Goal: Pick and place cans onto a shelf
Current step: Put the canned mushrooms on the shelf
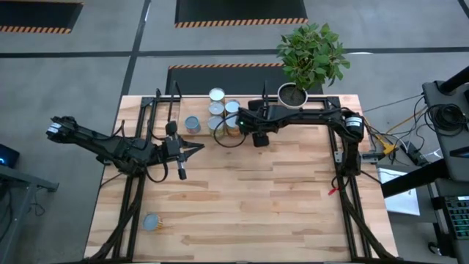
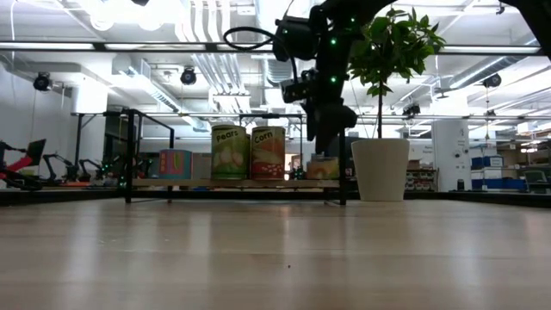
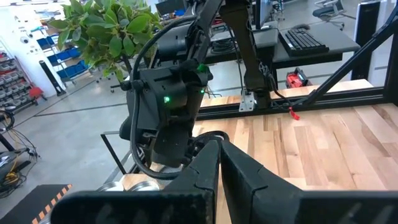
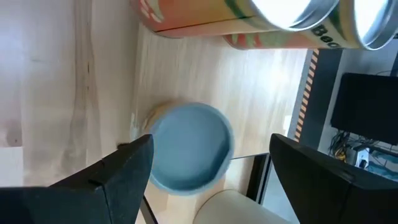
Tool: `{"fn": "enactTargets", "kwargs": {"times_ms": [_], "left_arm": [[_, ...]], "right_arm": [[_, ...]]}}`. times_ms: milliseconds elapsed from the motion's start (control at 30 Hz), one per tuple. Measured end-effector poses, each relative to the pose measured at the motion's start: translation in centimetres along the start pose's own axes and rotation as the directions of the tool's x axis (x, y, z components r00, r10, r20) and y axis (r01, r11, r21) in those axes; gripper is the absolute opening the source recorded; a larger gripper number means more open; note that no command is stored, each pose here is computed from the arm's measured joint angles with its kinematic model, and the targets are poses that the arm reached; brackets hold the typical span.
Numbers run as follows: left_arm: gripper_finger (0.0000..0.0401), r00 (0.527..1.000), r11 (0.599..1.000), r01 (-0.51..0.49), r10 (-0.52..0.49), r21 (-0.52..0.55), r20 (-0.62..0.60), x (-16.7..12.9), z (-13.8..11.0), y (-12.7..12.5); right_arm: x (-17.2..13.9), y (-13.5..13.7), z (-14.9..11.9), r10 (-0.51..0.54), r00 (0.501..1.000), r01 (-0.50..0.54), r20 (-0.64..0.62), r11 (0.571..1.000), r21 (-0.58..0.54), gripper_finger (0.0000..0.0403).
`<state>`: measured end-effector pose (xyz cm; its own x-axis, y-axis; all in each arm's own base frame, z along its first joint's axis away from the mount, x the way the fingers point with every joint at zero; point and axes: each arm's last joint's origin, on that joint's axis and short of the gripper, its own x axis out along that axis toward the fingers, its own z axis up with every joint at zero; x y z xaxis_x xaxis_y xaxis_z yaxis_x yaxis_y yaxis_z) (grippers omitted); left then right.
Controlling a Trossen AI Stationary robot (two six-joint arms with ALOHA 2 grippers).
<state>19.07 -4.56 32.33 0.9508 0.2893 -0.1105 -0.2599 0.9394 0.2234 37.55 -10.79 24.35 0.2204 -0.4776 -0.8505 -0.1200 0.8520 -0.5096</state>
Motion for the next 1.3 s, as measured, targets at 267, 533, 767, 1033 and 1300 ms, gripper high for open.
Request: {"fn": "enactTargets", "kwargs": {"times_ms": [267, 533, 767, 1033, 1300], "left_arm": [[0.0, 1.0, 1.0, 0.0, 0.0, 0.0, 0.0, 0.0, 0.0, 0.0], [0.0, 1.0, 1.0, 0.0, 0.0, 0.001, -0.001, 0.0, 0.0, 0.0], [0.0, 1.0, 1.0, 0.002, -0.002, 0.006, -0.008, 0.0, -0.1, 0.0], [0.0, 1.0, 1.0, 0.002, -0.002, 0.005, -0.012, 0.0, -0.1, 0.0], [0.0, 1.0, 1.0, 0.001, -0.001, -0.002, 0.001, 0.0, 0.0, 0.0]], "right_arm": [[-2.0, -1.4, 0.7, -0.014, 1.0, 0.013, 0.027, 0.999, 0.045, 0.0254], [-5.9, -0.9, 1.0, 0.007, 0.999, -0.012, 0.038, 0.99, 0.141, 0.013], [-7.6, 1.7, -1.9, 0.091, 0.996, -0.084, -0.022, 0.975, 0.204, 0.0024], [-6.6, 3.5, -7.6, 0.024, 0.992, -0.064, 0.127, 0.943, 0.326, 0.0012], [-3.7, 5.5, -11.3, -0.121, 0.942, -0.039, 0.314, 0.887, 0.46, 0.0012]]}}
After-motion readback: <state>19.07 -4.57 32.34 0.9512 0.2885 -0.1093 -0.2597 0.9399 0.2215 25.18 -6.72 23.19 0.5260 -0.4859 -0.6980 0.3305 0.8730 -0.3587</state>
